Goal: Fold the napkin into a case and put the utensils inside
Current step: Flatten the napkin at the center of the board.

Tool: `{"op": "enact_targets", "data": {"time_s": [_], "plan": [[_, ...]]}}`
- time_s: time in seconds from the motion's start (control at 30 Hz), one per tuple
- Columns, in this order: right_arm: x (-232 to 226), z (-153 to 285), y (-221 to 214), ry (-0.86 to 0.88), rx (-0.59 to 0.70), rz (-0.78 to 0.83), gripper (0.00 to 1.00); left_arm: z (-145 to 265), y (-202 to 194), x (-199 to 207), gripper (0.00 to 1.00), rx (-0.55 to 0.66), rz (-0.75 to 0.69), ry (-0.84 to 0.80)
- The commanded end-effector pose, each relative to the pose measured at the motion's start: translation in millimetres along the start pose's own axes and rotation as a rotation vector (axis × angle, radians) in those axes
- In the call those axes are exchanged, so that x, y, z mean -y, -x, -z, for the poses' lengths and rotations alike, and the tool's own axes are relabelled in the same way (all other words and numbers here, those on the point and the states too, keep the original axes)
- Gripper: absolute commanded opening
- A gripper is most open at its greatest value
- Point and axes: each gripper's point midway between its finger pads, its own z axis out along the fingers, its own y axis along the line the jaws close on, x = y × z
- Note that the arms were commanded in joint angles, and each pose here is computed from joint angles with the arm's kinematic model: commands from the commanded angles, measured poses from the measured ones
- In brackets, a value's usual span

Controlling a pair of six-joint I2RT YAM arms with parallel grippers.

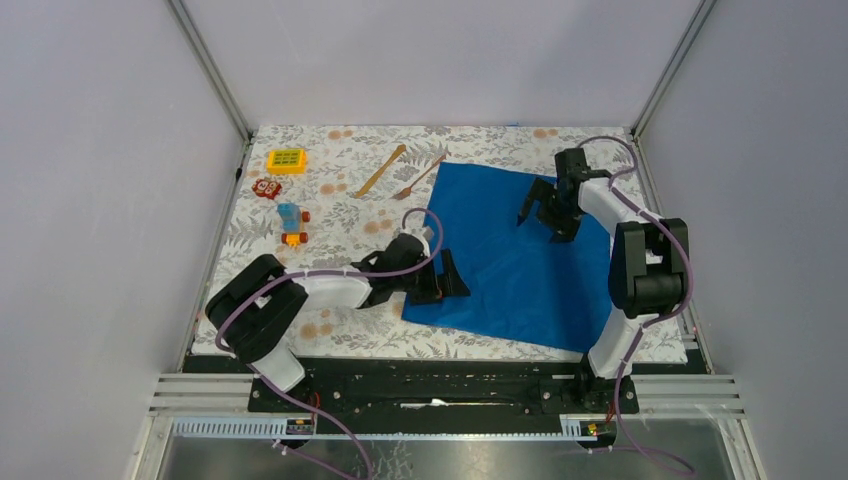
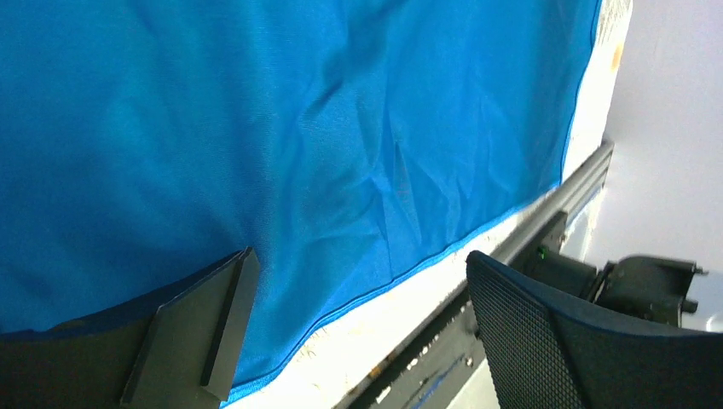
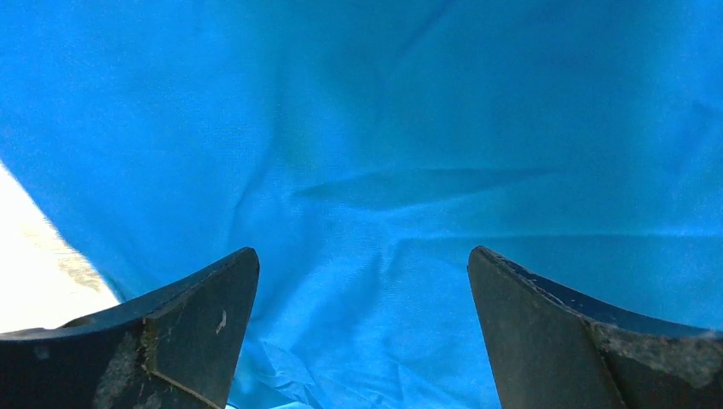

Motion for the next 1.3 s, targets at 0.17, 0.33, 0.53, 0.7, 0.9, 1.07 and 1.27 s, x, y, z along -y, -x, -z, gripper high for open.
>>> {"op": "enact_targets", "data": {"time_s": [0.17, 0.33, 0.53, 0.7, 0.9, 1.07, 1.27], "plan": [[96, 38, -35, -0.327, 0.073, -0.158, 1.00, 32, -22, 29, 0.99, -0.071, -0.055, -0.026], [151, 35, -51, -0.336, 0.070, -0.363, 1.00, 58, 5, 65, 0.99, -0.008, -0.153, -0.093], [179, 19, -59, -0.397, 0.044, -0.453, 1.00, 81, 49, 62, 0.99, 0.061, -0.146, -0.103], [218, 36, -50, -0.589, 0.090, -0.436, 1.00, 99, 87, 53, 0.99, 0.140, -0.112, -0.102], [111, 50, 16, -0.285, 0.206, -0.063, 1.00, 105, 119, 64, 0.99, 0.211, -0.101, -0.128], [-41, 23, 35, 0.144, 0.158, 0.043, 1.00, 122, 131, 71, 0.99, 0.299, -0.104, -0.132], [-171, -8, 67, 0.385, 0.210, 0.033, 0.99, 143, 120, 61, 0.99, 0.345, -0.100, -0.093]]}}
